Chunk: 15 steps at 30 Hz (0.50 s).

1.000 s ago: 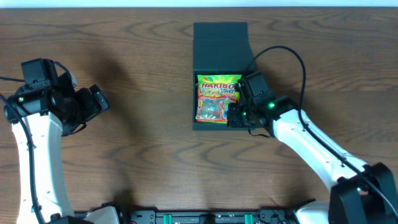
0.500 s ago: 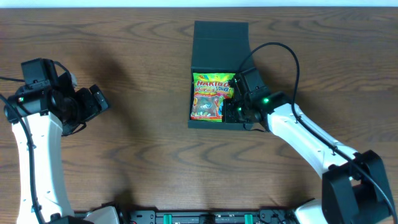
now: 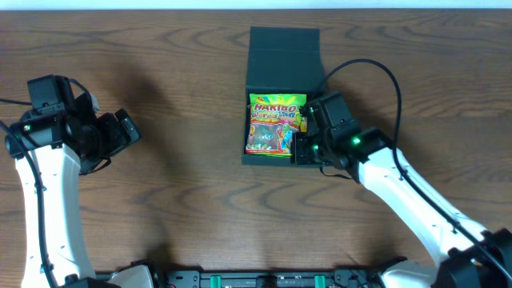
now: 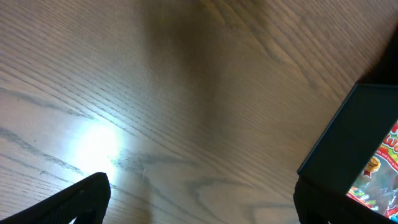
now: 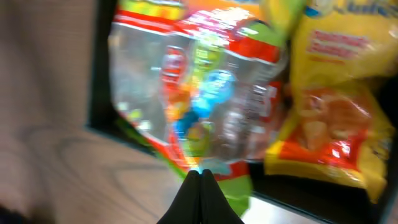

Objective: Pack container
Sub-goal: 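Push the Haribo bag down into the box with the right gripper, then press the Haribo bag flat inside the box with the right gripper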

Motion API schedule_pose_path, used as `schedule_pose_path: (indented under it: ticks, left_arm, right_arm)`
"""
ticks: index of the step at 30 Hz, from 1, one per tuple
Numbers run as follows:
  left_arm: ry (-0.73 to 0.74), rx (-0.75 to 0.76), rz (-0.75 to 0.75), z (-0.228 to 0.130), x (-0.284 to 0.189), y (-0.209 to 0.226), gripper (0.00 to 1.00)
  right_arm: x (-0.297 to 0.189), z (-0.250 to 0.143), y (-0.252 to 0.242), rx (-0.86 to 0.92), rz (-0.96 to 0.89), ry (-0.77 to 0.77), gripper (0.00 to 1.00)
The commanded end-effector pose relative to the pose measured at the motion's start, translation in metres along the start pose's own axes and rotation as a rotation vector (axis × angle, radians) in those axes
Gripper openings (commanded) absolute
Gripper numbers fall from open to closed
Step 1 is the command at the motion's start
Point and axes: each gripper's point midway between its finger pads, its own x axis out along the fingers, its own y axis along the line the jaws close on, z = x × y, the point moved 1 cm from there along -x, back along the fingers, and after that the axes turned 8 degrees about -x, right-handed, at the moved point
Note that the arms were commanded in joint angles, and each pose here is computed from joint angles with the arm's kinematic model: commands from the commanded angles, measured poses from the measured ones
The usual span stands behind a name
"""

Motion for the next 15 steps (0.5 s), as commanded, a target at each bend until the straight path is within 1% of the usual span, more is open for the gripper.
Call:
schedule_pose_path:
  ticks: [1,6,11,15]
  left_arm:
    - [0.008,0.000,0.006,-0.001,0.002,0.003,0.95]
    - [0.008,0.000,0.006,0.000,0.002,0.003,0.95]
    - [0.008,0.000,0.006,0.000,0.002,0.003,0.95]
    - [0.008,0.000,0.006,0.000,0.002,0.003,0.95]
  right_arm:
    - [-0.003,-0.001,0.022,-0.071,0.120,0.000,0.02]
    - [0.003,0.008,0.015,-0.058,0.149,-0.036,0.02]
    - [0.014,0.009,0.007,-0.052,0.282,-0.085,0.02]
    - [0.027,0.000,0.001,-0.041,0.386,-0.097,0.02]
